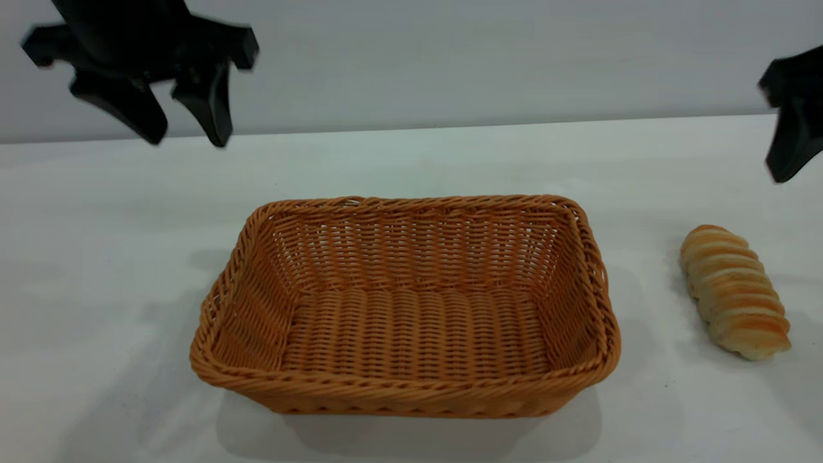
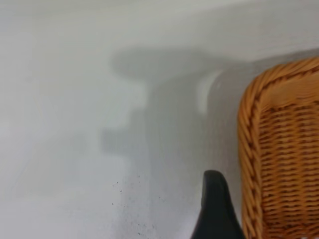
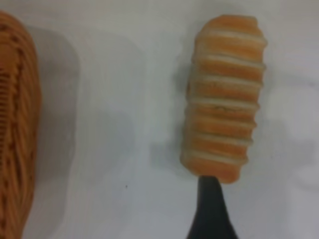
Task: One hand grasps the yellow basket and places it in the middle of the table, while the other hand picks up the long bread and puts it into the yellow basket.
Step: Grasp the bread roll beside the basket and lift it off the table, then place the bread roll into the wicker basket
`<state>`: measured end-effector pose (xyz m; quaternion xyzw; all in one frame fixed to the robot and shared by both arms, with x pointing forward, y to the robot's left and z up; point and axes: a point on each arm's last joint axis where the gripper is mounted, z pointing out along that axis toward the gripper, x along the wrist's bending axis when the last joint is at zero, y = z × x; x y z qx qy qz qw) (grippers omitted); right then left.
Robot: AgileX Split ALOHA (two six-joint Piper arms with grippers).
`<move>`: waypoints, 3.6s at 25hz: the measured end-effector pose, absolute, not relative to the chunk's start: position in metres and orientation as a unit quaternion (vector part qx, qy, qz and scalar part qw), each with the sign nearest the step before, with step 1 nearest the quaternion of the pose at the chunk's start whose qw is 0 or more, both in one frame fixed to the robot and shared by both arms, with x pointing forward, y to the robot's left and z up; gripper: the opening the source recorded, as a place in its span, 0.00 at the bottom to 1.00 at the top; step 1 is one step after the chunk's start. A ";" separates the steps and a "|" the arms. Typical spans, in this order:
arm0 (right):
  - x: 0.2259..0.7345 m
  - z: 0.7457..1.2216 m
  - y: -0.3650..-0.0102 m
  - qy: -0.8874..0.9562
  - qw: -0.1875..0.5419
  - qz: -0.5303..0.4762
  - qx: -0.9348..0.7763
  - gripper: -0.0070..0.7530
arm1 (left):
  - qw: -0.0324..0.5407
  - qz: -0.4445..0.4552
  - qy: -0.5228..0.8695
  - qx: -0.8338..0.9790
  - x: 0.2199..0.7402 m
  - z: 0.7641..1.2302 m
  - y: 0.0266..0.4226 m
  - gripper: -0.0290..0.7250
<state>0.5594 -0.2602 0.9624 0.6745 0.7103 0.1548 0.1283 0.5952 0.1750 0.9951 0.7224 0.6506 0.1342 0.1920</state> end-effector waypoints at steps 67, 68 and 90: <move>0.625 0.964 -0.236 0.769 0.099 0.097 0.624 0.09 | 0.274 0.208 0.611 0.713 0.518 1.126 0.207 0.78; 0.622 0.972 -0.228 0.775 0.100 0.108 0.614 0.09 | 0.274 0.208 0.611 0.713 0.518 1.126 0.207 0.78; 0.573 0.926 -0.059 0.881 0.051 0.169 0.439 0.09 | 0.271 0.205 0.613 0.713 0.518 1.125 0.207 0.78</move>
